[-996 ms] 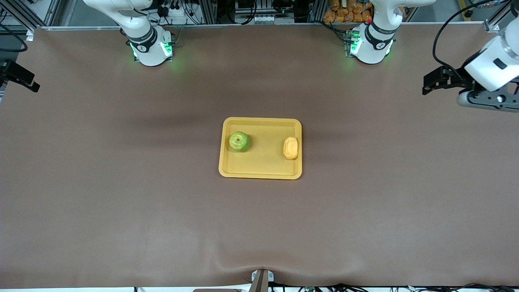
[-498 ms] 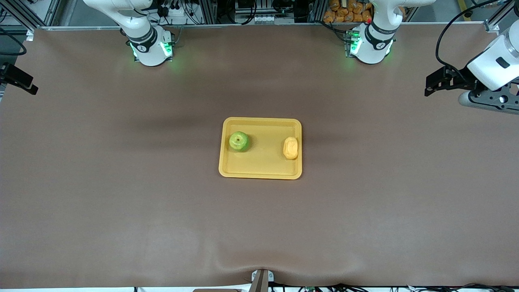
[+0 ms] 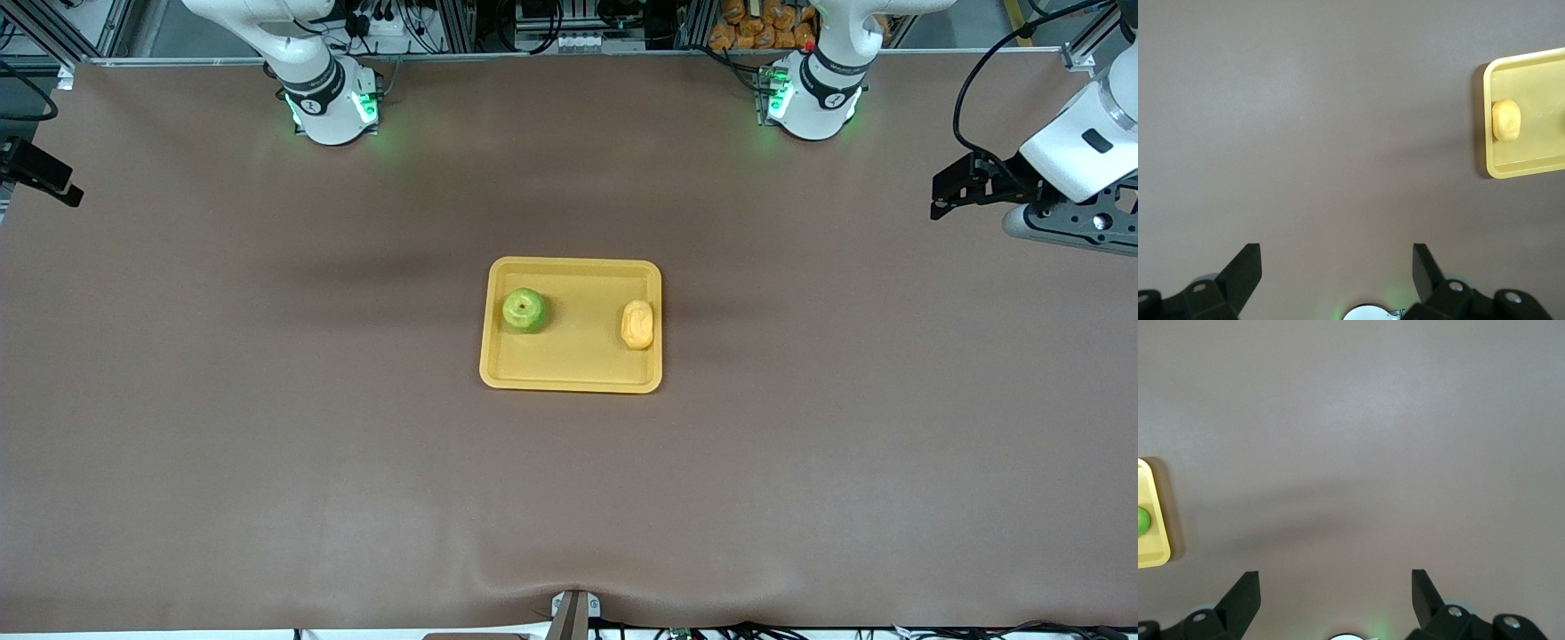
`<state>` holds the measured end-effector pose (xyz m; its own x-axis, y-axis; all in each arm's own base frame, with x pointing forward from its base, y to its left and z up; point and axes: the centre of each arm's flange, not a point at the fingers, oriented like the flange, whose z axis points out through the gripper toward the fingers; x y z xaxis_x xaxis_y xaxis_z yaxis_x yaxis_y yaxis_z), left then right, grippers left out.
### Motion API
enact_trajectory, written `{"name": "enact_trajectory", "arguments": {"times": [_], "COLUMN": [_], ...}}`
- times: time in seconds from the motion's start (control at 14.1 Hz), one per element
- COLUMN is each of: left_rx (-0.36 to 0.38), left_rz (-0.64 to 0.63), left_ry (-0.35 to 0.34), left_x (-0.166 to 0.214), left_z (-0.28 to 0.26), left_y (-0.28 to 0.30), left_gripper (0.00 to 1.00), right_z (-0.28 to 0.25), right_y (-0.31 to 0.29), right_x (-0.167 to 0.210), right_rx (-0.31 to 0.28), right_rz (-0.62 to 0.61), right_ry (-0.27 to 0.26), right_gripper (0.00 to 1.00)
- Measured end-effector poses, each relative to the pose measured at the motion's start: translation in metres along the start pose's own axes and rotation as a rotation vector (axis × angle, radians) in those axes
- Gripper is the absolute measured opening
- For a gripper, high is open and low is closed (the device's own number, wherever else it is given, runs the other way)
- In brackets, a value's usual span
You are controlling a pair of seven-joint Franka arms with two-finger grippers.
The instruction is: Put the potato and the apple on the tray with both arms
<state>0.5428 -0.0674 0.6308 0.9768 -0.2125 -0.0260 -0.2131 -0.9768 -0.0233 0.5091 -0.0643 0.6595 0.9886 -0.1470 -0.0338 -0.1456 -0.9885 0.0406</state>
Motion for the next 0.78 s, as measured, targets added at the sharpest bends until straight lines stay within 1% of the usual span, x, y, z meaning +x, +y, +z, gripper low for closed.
{"name": "enact_trajectory", "arguments": {"times": [0.57,0.78], "left_rx": [0.001,0.0], "left_rz": [-0.005,-0.005], "left_ry": [-0.006,-0.009], "left_x": [0.0001,0.0], "left_z": [0.0034,0.0051], "left_y": [-0.0005,-0.0005], "left_gripper": [1.0,1.0], "right_z": [0.001,0.0021], "right_y": [-0.0002,-0.0005], "right_x": [-0.0002,-0.0013], "right_rx": [0.0,-0.001], "right_rz": [0.0,-0.001], "right_ry": [-0.006,-0.018], "right_gripper": [1.0,1.0]}}
